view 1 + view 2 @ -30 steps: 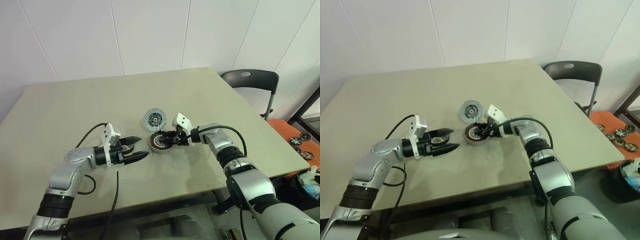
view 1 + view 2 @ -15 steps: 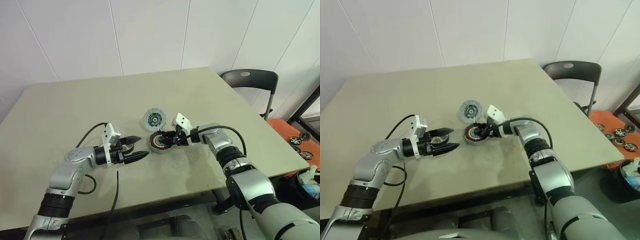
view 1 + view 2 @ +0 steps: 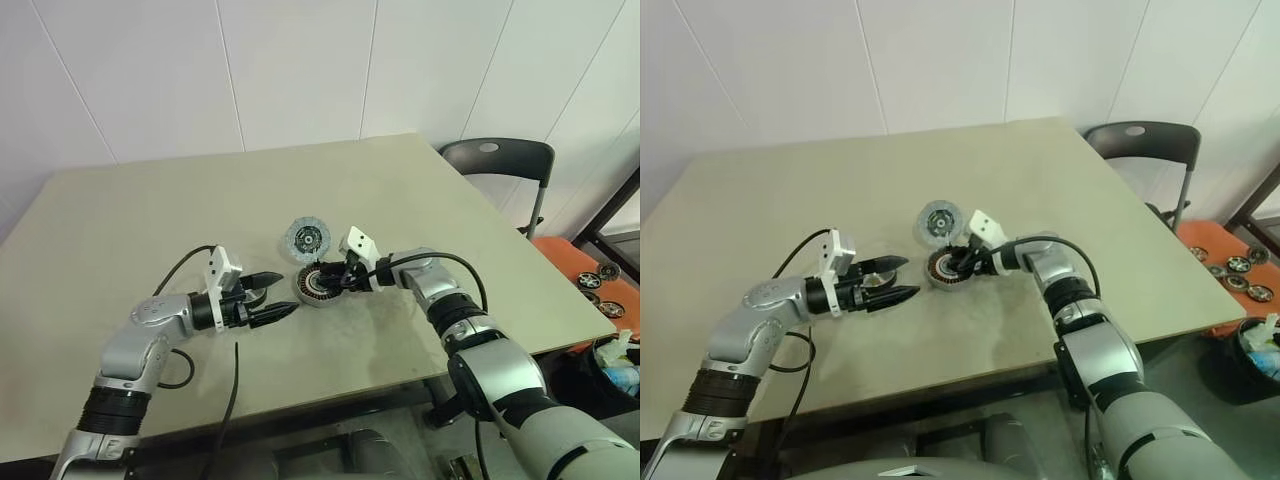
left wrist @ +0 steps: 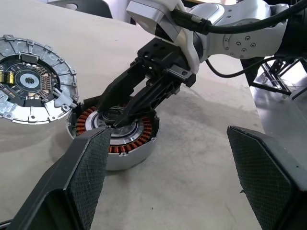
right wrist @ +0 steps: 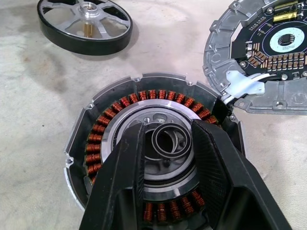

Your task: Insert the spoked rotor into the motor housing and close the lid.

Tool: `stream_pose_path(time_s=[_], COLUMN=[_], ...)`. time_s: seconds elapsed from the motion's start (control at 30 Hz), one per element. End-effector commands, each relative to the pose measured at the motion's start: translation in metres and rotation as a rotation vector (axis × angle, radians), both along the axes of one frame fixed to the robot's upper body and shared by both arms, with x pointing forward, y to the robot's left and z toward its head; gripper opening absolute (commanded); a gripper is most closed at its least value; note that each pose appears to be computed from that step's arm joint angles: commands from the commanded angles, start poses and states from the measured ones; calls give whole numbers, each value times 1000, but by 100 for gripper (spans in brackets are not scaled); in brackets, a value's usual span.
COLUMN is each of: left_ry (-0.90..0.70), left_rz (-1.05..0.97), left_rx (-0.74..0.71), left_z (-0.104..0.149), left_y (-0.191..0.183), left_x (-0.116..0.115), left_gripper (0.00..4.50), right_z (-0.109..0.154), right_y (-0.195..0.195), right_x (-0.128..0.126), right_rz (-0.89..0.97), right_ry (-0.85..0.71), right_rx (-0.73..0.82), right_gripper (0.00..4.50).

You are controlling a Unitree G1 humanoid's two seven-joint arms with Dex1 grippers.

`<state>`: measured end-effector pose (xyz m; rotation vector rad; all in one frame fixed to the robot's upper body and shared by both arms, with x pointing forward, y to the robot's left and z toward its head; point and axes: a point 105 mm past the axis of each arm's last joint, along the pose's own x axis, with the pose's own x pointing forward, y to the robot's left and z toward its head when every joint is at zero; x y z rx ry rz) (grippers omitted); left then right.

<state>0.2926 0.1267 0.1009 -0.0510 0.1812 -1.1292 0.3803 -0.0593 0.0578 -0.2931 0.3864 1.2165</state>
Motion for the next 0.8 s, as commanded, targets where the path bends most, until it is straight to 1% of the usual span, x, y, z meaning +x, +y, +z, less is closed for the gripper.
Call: stream_pose_path(time_s=[0.03,0.33,0.43,0.57,0.8], left_ry=[-45,-51,-52,-53,-56], left_rz=[-1,5,5,6,12], left_rx=[-3,1,1,1,5], left_z=[8,8,8,8,8], left_y=[0,-1,-1,-1,0], left_x=[3,5,6,6,7], left_gripper=[412,412,412,412,412], right_z=[1,-1,0,8,10], right_y=[1,3,5,10,12], right_x=[3,-3,-8,-14,-13], right_rz=[-8,29,56,92,75], right_ry=[-6,31,61,137,133], right_rx=[-21,-13,-1,49,47], right_gripper=[160,160,160,160,160])
